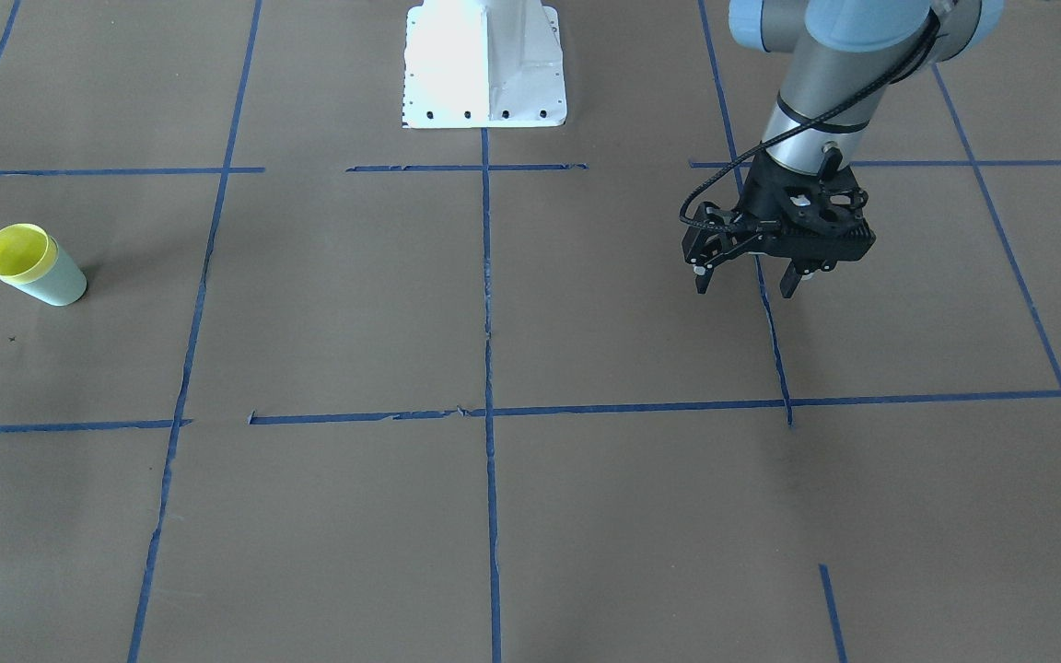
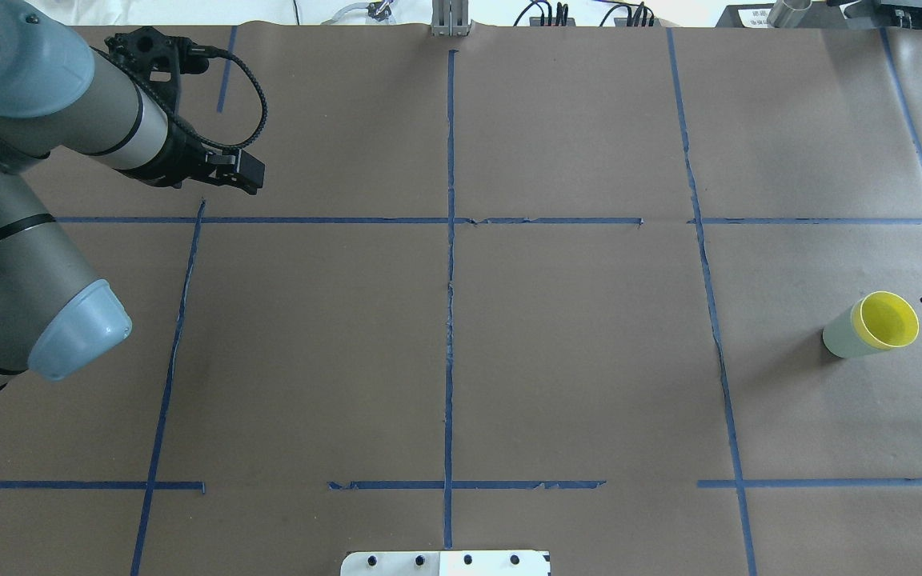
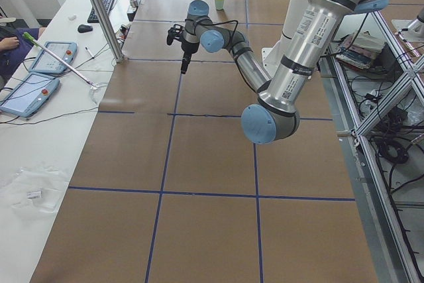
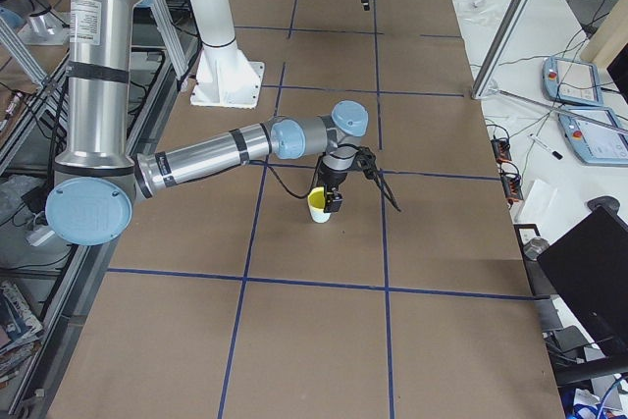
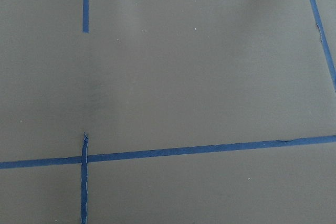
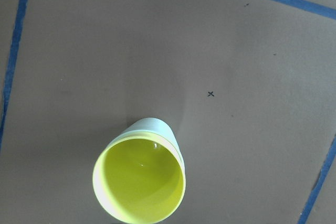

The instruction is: Transfer and stack yellow cup on green cup

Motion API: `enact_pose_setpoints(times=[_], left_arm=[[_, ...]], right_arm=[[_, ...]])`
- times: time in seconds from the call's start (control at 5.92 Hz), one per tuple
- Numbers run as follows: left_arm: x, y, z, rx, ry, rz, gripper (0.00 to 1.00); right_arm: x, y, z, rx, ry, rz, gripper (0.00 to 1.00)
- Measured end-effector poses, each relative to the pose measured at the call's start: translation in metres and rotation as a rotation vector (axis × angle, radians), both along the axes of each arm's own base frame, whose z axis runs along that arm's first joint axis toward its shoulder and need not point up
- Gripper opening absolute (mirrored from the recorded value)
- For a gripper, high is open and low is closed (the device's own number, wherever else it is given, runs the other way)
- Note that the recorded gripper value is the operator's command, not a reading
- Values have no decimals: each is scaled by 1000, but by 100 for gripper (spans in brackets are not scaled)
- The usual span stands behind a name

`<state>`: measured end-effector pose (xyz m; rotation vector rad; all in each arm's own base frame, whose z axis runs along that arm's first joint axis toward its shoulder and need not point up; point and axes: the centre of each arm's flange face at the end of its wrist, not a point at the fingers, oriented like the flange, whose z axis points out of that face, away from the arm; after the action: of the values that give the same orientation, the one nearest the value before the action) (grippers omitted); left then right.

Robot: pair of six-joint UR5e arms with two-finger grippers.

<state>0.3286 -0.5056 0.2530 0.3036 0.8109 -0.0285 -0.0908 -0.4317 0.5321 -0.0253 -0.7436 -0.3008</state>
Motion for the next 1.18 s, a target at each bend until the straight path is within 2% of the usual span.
enact_pose_setpoints(times=[0.17, 0.34, 0.68, 0.85, 1.18], left_arm=[[-4, 0, 10, 19, -20, 40, 100], [-22, -4, 32, 52, -51, 117, 100], [-128, -22, 116, 90, -74, 295, 100], [-192, -17, 162, 71, -61, 325, 100], [-298, 26, 256, -63, -50, 246, 100]], right_arm=[[39, 12, 15, 12, -3, 24, 100], [82, 29, 35, 17, -3, 57, 100], [137, 64, 65, -22, 4, 146, 100], [143, 69, 70, -37, 7, 163, 100], [144, 71, 71, -45, 7, 171, 100]])
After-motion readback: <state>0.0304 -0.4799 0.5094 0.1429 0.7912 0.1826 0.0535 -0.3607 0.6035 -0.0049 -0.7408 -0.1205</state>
